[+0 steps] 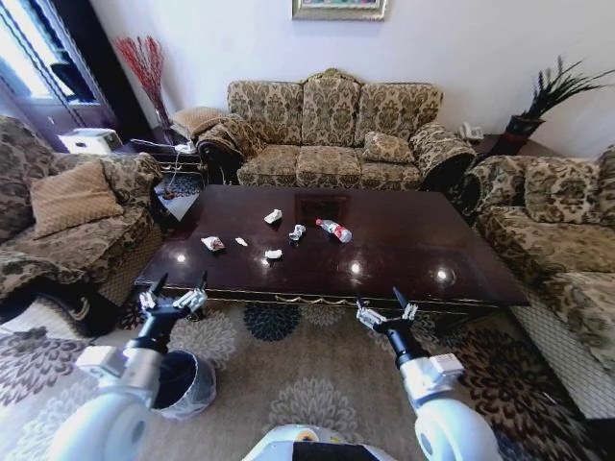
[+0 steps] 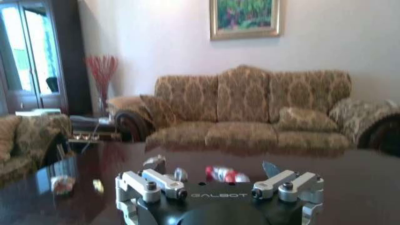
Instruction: Move to the front of the table and place the trash on the table into the trash bin.
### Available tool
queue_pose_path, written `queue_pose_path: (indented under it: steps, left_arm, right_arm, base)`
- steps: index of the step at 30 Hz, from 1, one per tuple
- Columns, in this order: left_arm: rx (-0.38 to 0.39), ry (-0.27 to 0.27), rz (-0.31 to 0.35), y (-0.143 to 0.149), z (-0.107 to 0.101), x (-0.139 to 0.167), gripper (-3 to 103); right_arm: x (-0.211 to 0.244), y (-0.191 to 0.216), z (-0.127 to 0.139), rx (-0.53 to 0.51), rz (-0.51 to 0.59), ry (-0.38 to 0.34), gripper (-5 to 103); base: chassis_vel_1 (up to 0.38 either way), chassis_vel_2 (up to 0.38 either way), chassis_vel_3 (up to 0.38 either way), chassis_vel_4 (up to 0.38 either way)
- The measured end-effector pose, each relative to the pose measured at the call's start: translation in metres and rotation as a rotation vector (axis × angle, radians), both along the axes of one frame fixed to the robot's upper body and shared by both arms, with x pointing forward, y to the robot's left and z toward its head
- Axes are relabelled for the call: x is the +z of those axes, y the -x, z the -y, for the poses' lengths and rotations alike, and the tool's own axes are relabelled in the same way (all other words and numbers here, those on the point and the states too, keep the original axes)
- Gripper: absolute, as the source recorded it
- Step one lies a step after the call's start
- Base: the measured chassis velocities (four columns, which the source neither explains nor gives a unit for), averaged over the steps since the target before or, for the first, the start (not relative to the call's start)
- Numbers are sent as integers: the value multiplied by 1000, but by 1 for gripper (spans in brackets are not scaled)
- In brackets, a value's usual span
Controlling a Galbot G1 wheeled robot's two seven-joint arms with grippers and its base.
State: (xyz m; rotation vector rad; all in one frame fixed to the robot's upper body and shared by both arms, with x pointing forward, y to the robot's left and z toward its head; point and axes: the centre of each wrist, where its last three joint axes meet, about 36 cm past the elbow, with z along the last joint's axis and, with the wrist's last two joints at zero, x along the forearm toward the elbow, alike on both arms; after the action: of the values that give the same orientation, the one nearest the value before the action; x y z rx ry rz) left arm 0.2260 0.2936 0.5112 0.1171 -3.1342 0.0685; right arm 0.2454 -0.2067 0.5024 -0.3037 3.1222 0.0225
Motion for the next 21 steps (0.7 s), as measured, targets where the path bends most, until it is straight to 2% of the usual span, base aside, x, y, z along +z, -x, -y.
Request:
queue_pose_path:
  steps: [3, 8, 11, 13, 21]
  left_arm:
    - [26, -16, -39, 5, 16, -10, 98]
    - [46, -28, -71, 9, 32, -18, 97]
    - [6, 49, -61, 8, 48, -7, 97]
    - [6, 52, -58, 7, 48, -6, 94]
    - [10, 14, -39, 8, 49, -5, 98]
  right_arm:
    - [11, 5, 3, 0, 26, 19, 100]
    - [10, 6, 7, -13, 24, 38, 100]
    - [3, 4, 10, -29, 10, 56, 100]
    - [1, 3, 10, -30, 8, 57, 100]
    - [2, 2, 7, -15, 2, 7, 100]
  base:
    - [0, 0, 0, 0]
    - [0, 0, 0, 0]
    - [0, 0, 0, 0]
    - [0, 0, 0, 0]
    - [0, 0, 0, 0]
